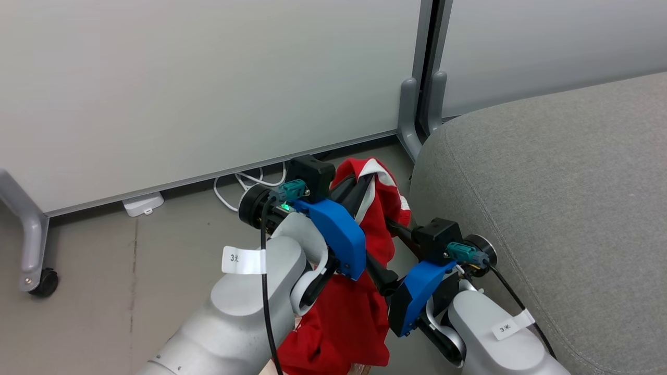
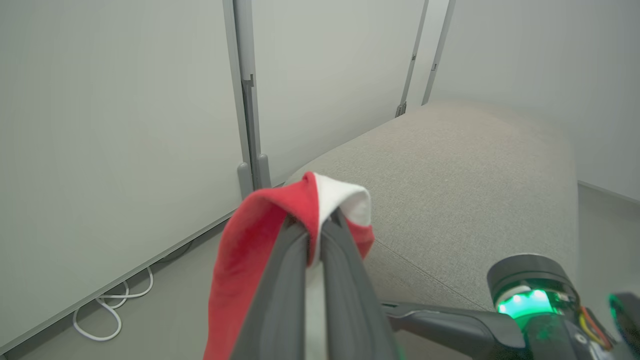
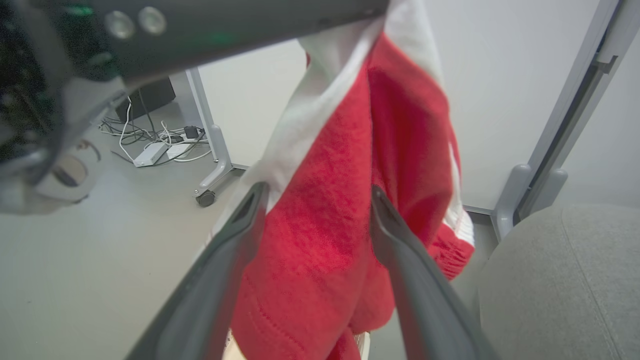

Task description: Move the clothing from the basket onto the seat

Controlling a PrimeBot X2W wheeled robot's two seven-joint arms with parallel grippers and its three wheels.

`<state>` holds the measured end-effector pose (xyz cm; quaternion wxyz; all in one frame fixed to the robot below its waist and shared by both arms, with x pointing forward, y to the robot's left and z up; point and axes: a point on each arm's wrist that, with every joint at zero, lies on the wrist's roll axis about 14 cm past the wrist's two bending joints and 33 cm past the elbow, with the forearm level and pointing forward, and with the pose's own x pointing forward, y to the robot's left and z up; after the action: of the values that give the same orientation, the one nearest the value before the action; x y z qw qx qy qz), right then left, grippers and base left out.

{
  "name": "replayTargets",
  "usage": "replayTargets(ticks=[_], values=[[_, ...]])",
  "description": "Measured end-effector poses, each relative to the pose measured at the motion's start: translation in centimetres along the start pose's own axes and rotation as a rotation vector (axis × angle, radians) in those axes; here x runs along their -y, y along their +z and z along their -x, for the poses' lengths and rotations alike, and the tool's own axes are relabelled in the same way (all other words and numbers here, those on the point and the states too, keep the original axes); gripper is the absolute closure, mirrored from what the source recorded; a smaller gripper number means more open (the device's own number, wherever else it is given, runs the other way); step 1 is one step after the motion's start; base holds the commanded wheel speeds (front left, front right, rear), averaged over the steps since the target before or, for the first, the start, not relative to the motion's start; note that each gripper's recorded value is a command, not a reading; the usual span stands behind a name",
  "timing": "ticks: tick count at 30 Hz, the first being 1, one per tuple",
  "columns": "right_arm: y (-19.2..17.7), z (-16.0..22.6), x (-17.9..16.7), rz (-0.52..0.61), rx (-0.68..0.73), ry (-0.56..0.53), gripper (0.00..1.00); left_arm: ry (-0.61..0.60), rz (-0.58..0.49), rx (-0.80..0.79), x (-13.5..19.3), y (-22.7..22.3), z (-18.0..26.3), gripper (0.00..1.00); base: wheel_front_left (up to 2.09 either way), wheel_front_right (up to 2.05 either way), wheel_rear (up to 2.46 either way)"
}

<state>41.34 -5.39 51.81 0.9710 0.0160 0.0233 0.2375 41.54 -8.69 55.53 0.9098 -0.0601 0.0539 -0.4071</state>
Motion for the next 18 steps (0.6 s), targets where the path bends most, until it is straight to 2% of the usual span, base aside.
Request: replayTargets(ticks=[14,15,16,17,18], values=[[-0.6,-0.8,0.6,0.017,-0.049,0.007,0.0,-0.043,0.003,0.003,1.7,0.3,-0.1,1.0,0.0,0.0,0.0],[-0.6,-0.8,0.6,0.021,-0.05,0.007,0.54,-0.045,0.004,0.002,1.8,0.3,-0.1,1.0,0.0,0.0,0.0],[-0.4,-0.9,0.7,0.026,-0.046,0.007,0.94,-0.044,0.002,0.001,1.8,0.2,-0.1,1.0,0.0,0.0,0.0],[-0.3,-0.9,0.7,0.031,-0.044,0.007,1.0,-0.046,0.002,-0.001,1.9,0.2,0.0,1.0,0.0,0.0,0.0],[-0.3,-0.9,0.7,0.035,-0.046,0.008,1.0,-0.047,0.0,-0.002,2.0,0.1,0.0,1.0,0.0,0.0,0.0]])
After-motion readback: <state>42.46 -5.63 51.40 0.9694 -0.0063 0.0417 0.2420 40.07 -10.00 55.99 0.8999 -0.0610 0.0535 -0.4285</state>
